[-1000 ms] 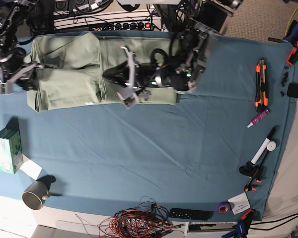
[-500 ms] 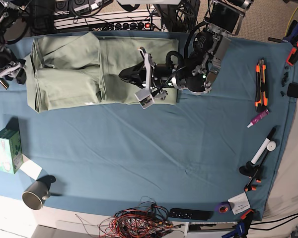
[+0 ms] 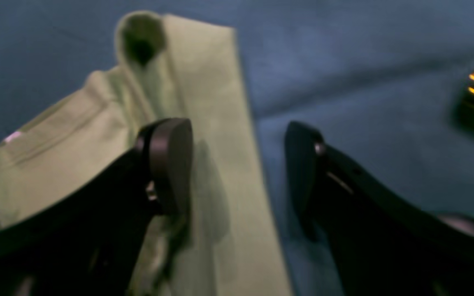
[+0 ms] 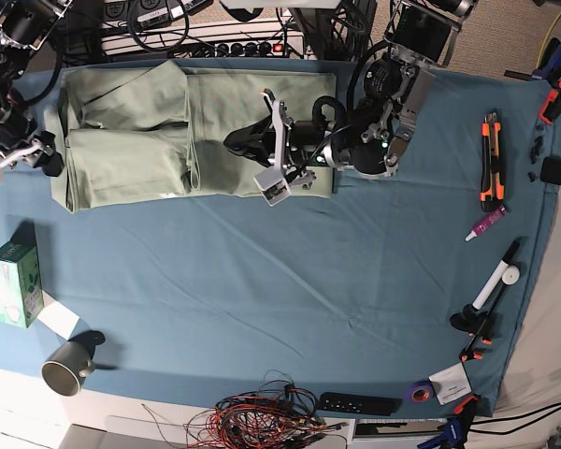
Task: Fold the T-shirt properly
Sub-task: 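Release the left gripper and reposition the right gripper at the strip end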
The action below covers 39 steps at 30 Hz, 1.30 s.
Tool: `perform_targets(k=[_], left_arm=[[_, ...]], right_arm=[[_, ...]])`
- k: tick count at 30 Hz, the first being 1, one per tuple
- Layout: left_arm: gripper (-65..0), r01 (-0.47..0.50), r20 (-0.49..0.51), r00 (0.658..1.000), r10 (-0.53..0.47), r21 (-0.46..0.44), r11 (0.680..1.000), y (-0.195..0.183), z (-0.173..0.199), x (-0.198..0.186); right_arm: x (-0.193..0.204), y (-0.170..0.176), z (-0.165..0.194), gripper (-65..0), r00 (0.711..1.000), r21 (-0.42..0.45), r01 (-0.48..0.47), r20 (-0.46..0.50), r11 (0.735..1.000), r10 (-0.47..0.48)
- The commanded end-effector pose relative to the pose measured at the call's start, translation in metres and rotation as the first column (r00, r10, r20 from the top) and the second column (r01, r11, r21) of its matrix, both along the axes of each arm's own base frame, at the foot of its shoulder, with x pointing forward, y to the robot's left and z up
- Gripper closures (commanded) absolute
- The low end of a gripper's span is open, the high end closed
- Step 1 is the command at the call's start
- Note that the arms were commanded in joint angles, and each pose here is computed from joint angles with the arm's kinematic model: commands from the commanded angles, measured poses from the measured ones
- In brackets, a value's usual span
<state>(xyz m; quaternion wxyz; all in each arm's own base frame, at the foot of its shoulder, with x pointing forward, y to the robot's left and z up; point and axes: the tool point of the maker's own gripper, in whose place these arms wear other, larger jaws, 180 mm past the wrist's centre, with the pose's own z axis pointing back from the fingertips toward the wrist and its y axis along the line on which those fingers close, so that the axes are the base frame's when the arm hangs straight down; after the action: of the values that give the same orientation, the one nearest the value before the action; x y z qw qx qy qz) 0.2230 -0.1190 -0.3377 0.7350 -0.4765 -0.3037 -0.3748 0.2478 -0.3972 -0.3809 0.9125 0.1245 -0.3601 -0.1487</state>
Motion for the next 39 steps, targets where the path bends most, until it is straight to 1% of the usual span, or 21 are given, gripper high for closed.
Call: perform_targets(k=[1,5,11,14,17,21,23,29,35,39], left_arm=[[0.0,0.0,0.033,0.999,0.002,-0.057,0.998,-0.006,0.018,0.006],[0.0,0.0,0.033,0.999,0.002,-0.057,0.998,-0.006,0.018,0.006],[0.0,0.0,0.034,0.999,0.002,-0.056,0.998,-0.006,0.018,0.006],[0.0,0.0,0.034,0.999,0.002,-0.056,0.998,-0.006,0.018,0.006],[0.0,0.0,0.038,0.999,0.002,-0.045,0.999,-0.005,0.016,0.007],[0.0,0.0,0.045,0.999,0.002,-0.029,1.0,-0.004,0.014,0.007],[0.0,-0.001,0.045,0.999,0.002,-0.029,1.0,-0.004,0.014,0.007],[0.0,-0.001,0.045,0.999,0.002,-0.029,1.0,-0.004,0.014,0.007],[0.0,-0.001,0.045,0.999,0.002,-0.029,1.0,-0.004,0.014,0.007],[0.0,-0.001,0.045,0.999,0.002,-0.029,1.0,-0.004,0.014,0.007]], right_arm=[[-0.004,0.004,-0.005,-35.9,0.998,-0.009,-0.037,-0.056,0.999,0.037],[-0.003,0.025,-0.013,-35.9,0.991,0.033,-0.097,-0.084,0.995,0.1],[-0.007,0.037,-0.015,-35.9,0.984,0.078,-0.142,-0.099,0.987,0.149],[-0.01,0.045,-0.014,-36.2,0.974,0.098,-0.191,-0.103,0.977,0.201],[-0.014,0.047,-0.016,-39.4,0.968,0.102,-0.21,-0.119,0.972,0.221],[-0.015,0.048,-0.017,-39.6,0.966,0.104,-0.214,-0.128,0.971,0.226],[-0.019,0.049,-0.019,-39.6,0.96,0.109,-0.221,-0.149,0.969,0.236],[-0.043,0.059,-0.036,-39.6,0.924,0.137,-0.263,-0.251,0.955,0.29],[-0.066,0.072,-0.052,-39.5,0.873,0.169,-0.312,-0.337,0.935,0.352],[-0.07,0.075,-0.054,-39.5,0.862,0.177,-0.321,-0.353,0.93,0.364]])
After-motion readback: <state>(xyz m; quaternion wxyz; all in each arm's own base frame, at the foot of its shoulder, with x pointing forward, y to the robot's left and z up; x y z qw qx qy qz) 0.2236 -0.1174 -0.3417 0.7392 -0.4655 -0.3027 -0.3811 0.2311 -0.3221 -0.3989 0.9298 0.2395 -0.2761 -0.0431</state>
